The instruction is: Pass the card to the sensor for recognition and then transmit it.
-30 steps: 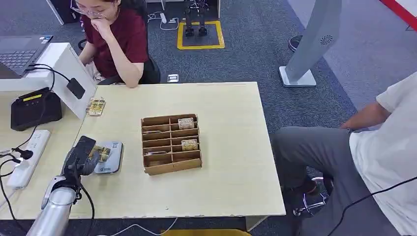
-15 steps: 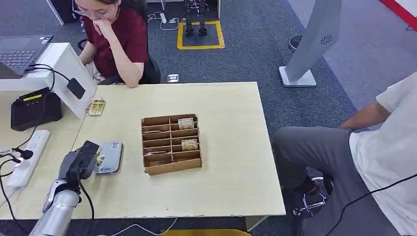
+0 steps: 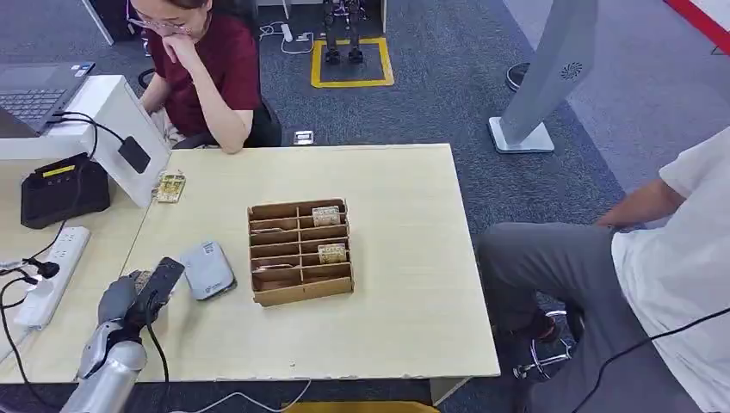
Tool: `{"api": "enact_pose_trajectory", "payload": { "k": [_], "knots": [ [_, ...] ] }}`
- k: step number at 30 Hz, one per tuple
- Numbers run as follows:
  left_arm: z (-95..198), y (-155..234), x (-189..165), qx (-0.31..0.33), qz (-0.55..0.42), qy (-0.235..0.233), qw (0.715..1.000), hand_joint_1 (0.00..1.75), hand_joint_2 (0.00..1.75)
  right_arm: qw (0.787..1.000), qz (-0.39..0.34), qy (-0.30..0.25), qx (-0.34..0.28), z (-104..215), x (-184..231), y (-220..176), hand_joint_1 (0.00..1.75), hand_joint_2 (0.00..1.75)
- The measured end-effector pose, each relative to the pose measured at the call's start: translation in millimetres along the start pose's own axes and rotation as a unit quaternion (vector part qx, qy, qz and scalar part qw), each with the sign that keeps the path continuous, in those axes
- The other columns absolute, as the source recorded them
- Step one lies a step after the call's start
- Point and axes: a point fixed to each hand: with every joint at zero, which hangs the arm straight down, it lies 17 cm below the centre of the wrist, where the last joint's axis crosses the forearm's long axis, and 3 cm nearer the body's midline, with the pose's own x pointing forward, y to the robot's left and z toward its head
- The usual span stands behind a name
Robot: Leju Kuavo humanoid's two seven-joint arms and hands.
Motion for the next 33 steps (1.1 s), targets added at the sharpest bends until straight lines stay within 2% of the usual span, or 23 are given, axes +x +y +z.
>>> {"api": "enact_pose_trajectory", "payload": {
  "k": [10, 13, 15, 19, 23, 27, 33],
  "knots": [
    [3.0, -15.0, 11.9, -0.023, 0.027, -0.013, 0.999, 1.75, 1.75, 1.0, 0.0, -0.002, 0.0, 0.0, 0.8, -0.2, 0.0, 1.75],
    [5.4, -23.8, 47.0, -0.061, 0.143, -0.057, 0.986, 1.75, 1.75, 1.0, 0.0, -0.003, -0.001, -0.1, 1.2, -0.6, 0.0, 1.75],
    [5.2, -18.4, 69.2, -0.065, 0.202, -0.079, 0.974, 1.75, 1.75, 1.0, 0.0, -0.004, -0.003, -0.3, 1.5, -1.4, 0.0, 1.75],
    [-4.7, 18.9, 119.5, -0.03, 0.279, -0.12, 0.952, 1.75, 1.75, 1.0, 0.003, -0.004, -0.005, -0.6, 2.1, -2.9, 0.0, 1.75],
    [-19.0, 88.2, 170.7, 0.066, 0.3, -0.182, 0.934, 1.75, 1.75, 1.0, 0.017, -0.009, -0.002, -1.2, 4.7, -4.0, 0.0, 1.75],
    [-21.2, 142.8, 214.2, 0.138, 0.299, -0.237, 0.914, 1.75, 1.75, 1.0, 0.027, -0.011, -0.001, -2.4, 8.1, -7.3, 0.0, 1.75],
    [-20.3, 169.6, 244.8, 0.16, 0.301, -0.266, 0.902, 1.75, 1.75, 1.0, 0.028, -0.013, -0.002, -3.1, 10.2, -10.1, 0.0, 1.75]
  ]
}}
